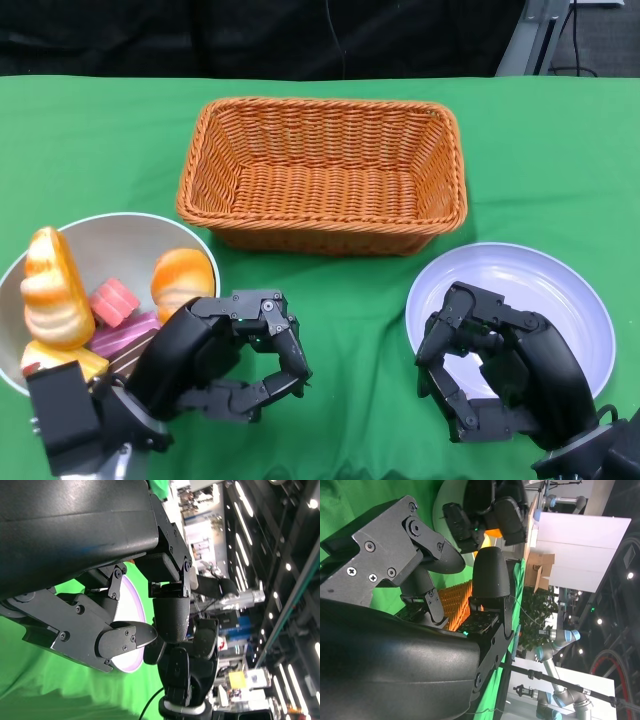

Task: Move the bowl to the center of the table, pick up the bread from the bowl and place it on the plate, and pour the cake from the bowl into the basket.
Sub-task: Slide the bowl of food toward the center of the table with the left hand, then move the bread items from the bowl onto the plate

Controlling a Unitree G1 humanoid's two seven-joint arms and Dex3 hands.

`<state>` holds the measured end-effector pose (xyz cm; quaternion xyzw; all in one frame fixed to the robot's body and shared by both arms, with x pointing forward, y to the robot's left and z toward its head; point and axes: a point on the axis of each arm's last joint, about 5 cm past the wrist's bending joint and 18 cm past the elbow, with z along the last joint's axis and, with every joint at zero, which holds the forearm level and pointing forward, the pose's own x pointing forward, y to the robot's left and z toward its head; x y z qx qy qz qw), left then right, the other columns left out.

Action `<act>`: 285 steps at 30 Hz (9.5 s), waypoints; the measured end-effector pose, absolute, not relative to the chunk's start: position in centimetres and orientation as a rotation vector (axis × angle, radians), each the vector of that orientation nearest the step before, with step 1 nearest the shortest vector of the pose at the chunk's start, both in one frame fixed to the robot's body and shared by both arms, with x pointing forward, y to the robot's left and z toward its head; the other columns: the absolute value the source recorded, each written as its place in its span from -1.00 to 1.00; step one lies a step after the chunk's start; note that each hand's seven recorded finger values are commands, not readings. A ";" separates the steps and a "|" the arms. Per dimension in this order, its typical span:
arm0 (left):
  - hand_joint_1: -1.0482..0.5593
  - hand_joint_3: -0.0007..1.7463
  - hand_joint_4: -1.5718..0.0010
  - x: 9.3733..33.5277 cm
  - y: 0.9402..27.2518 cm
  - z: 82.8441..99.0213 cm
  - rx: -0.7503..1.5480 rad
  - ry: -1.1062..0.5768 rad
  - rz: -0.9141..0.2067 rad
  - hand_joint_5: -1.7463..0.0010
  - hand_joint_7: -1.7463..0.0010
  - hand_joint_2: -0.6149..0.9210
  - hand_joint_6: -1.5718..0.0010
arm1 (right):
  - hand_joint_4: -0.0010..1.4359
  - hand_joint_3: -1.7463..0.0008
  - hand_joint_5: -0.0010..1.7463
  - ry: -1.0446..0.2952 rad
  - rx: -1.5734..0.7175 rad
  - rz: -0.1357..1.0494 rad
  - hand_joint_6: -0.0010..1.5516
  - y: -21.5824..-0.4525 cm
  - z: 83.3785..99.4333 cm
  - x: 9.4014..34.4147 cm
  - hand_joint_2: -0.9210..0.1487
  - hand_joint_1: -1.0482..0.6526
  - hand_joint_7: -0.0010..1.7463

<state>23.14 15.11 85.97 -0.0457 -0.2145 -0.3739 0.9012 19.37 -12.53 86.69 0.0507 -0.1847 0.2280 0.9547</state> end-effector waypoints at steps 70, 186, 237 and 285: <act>-0.58 -0.65 0.29 26.1 28.2 88.8 0.212 -0.171 0.114 0.99 1.00 1.00 0.40 | 0.06 -0.48 0.96 -0.342 0.136 0.462 -0.18 -12.1 86.2 19.4 -0.07 0.21 0.68; -0.51 -0.61 0.50 24.4 15.6 84.8 -0.231 -0.118 -0.188 1.00 1.00 1.00 0.50 | 0.07 -0.44 0.94 -0.342 0.124 0.449 -0.15 -11.8 85.9 19.4 -0.10 0.20 0.65; 0.18 -0.61 -0.05 26.7 21.0 87.0 -0.017 -0.318 -0.091 -0.48 0.45 1.00 -0.42 | 0.07 0.98 -0.26 -0.838 -0.489 0.550 0.11 -15.6 96.1 20.3 -0.80 -0.19 -0.71; -0.02 -0.85 0.11 26.7 22.6 86.7 -0.029 -0.201 -0.034 -0.92 -0.17 1.00 -0.05 | 0.09 0.99 -0.97 -1.239 -1.045 0.814 -0.01 -6.9 96.8 29.4 -0.67 -0.57 -1.00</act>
